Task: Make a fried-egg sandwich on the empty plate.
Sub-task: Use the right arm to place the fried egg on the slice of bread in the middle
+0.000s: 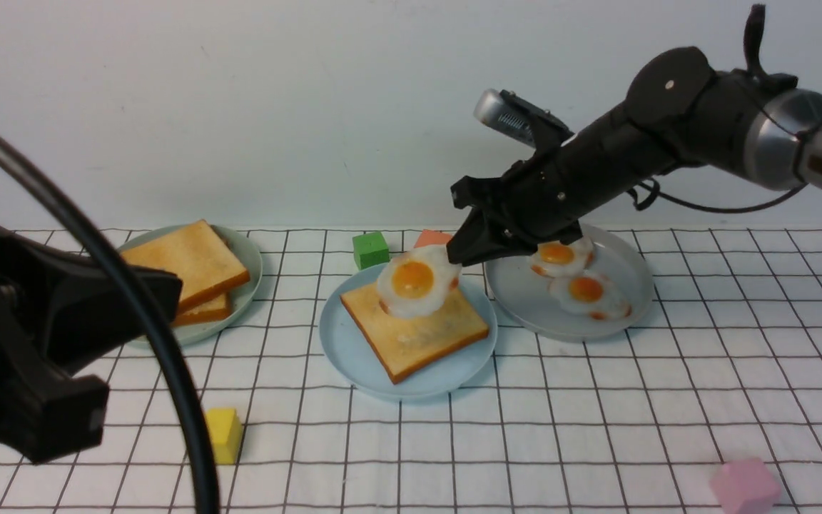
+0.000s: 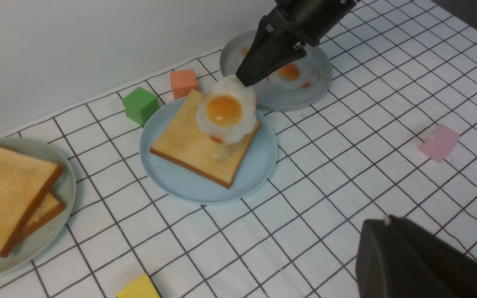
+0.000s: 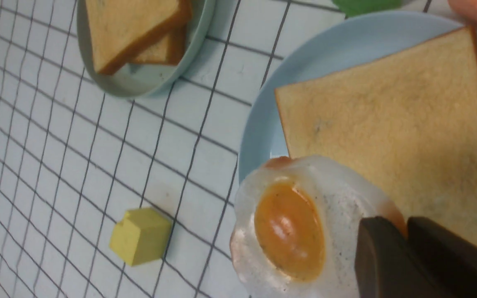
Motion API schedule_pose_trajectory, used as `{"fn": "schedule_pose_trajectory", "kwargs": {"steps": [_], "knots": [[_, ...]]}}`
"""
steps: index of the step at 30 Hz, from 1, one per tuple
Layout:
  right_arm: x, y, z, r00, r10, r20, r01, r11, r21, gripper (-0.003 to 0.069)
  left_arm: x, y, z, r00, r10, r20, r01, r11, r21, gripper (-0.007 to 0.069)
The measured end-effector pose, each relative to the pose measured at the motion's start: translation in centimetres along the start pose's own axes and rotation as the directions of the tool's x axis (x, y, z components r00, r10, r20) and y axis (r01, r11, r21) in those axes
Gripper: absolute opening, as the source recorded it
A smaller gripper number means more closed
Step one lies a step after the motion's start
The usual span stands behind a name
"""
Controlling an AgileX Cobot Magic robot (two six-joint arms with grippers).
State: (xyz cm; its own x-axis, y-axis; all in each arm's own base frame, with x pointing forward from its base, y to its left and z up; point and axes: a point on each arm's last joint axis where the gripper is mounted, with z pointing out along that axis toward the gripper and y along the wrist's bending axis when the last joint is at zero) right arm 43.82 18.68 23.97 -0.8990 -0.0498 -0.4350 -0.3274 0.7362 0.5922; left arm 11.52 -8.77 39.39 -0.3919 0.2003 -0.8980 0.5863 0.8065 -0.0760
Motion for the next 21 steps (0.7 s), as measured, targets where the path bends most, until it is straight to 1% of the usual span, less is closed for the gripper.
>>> {"fn": "schedule_pose_trajectory", "kwargs": {"steps": [3, 6, 8, 10, 12, 16, 17, 18, 19, 21], "knots": [[-0.1, -0.7, 1.1, 0.999, 0.044, 0.027, -0.044, 0.999, -0.011, 0.0077, 0.0, 0.0, 0.0, 1.000, 0.000, 0.000, 0.000, 1.000, 0.000, -0.0013], [-0.1, -1.4, 1.9, 0.997, 0.060, 0.041, -0.060, 0.998, 0.000, 0.0077, 0.0, 0.0, 0.0, 1.000, 0.000, 0.000, 0.000, 1.000, 0.000, -0.0013], [0.0, -2.1, 2.9, 0.995, 0.096, 0.042, -0.096, 0.995, 0.005, 0.0079, 0.0, 0.0, 0.0, 1.000, 0.000, 0.000, 0.000, 1.000, 0.000, -0.0013], [0.2, -2.8, 3.9, 0.991, 0.129, 0.047, -0.130, 0.991, 0.010, 0.0106, 0.0, 0.0, 0.0, 1.000, -0.001, 0.000, 0.001, 1.000, 0.001, -0.0011], [0.3, -3.4, 4.5, 0.989, 0.141, 0.051, -0.142, 0.990, 0.019, 0.0167, 0.0, 0.0, 0.0, 1.000, -0.001, 0.000, 0.001, 1.000, 0.001, -0.0010], [0.5, -4.1, 5.2, 0.988, 0.144, 0.054, -0.146, 0.989, 0.037, 0.0360, 0.0, 0.0, 0.0, 1.000, -0.002, -0.001, 0.002, 1.000, 0.002, -0.0010], [0.5, -4.1, 5.2, 0.988, 0.142, 0.053, -0.144, 0.989, 0.039, 0.0371, 0.0, 0.0, 0.0, 1.000, -0.002, -0.001, 0.002, 1.000, 0.002, -0.0010], [0.4, -4.0, 4.9, 0.991, 0.125, 0.054, -0.128, 0.991, 0.049, 0.0448, 0.0, 0.0, 0.0, 1.000, -0.003, -0.001, 0.003, 1.000, 0.002, -0.0010], [0.3, -3.9, 4.4, 0.993, 0.102, 0.052, -0.105, 0.993, 0.061, 0.0496, 0.0, 0.0, 0.0, 1.000, -0.003, -0.002, 0.003, 1.000, 0.002, -0.0009], [0.1, -3.4, 3.3, 0.997, 0.056, 0.048, -0.060, 0.995, 0.085, 0.0519, 0.1, 0.0, 0.1, 1.000, -0.004, -0.009, 0.004, 1.000, 0.001, -0.0006]]}}
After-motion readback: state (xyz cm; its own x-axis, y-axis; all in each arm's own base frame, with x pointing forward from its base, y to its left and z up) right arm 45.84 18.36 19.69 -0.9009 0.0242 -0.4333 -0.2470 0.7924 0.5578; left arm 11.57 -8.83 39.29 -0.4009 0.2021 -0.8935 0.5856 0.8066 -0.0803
